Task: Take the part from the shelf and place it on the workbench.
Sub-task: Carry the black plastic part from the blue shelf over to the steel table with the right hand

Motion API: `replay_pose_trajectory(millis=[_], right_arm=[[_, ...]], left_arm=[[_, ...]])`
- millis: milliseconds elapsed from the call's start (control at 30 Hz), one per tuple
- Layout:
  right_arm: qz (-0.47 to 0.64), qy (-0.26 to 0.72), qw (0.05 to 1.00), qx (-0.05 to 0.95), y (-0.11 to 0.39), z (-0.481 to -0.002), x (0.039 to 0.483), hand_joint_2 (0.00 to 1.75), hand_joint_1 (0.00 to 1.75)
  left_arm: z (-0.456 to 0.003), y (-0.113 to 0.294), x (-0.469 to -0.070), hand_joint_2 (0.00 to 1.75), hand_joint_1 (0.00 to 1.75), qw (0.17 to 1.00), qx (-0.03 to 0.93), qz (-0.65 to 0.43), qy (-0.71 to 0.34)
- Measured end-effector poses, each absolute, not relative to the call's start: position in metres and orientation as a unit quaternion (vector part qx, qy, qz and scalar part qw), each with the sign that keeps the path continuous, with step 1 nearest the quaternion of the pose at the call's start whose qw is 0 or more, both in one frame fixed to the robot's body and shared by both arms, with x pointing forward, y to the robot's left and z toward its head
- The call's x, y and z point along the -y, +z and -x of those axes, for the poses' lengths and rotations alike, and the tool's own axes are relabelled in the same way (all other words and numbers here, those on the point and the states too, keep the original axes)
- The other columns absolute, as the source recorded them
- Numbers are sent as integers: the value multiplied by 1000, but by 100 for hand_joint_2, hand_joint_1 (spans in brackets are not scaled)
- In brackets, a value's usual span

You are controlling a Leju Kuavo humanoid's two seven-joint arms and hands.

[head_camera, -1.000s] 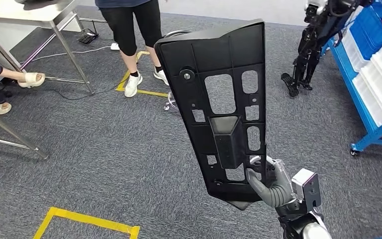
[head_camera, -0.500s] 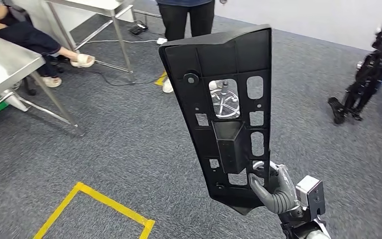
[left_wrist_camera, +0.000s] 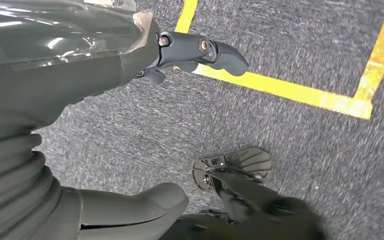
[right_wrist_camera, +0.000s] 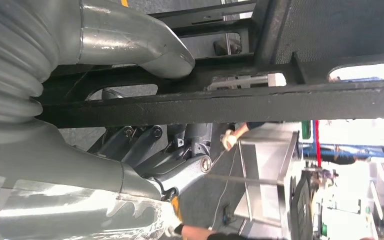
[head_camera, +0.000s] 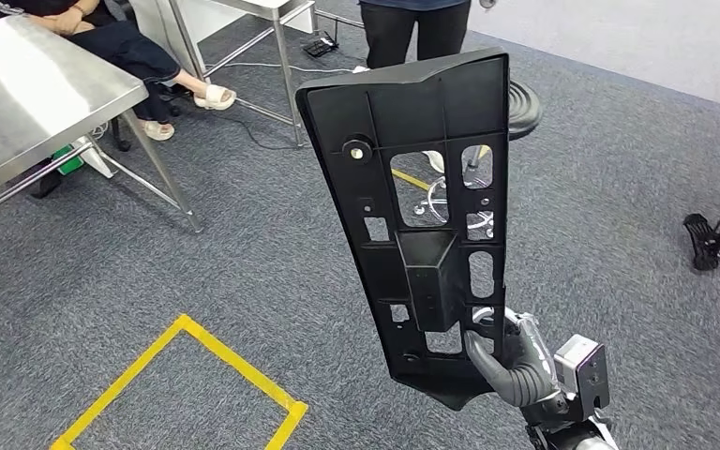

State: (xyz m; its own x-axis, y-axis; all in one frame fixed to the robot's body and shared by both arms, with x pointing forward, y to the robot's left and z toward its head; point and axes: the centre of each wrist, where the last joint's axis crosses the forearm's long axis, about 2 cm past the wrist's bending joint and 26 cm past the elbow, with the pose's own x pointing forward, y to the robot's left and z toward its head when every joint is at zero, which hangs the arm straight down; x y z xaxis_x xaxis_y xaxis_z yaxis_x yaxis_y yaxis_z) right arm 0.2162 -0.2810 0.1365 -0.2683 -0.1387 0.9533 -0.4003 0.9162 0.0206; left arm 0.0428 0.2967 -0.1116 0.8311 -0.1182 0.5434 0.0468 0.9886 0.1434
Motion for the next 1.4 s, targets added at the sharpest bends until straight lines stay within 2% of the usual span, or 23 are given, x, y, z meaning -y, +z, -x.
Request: replay_pose_trajectory(millis=[1400], right_arm=[[-197,134,562,792,144,-218,274,175,175]], left_arm=[[-45,-111,-296,175,0,954,289,-65,-46]])
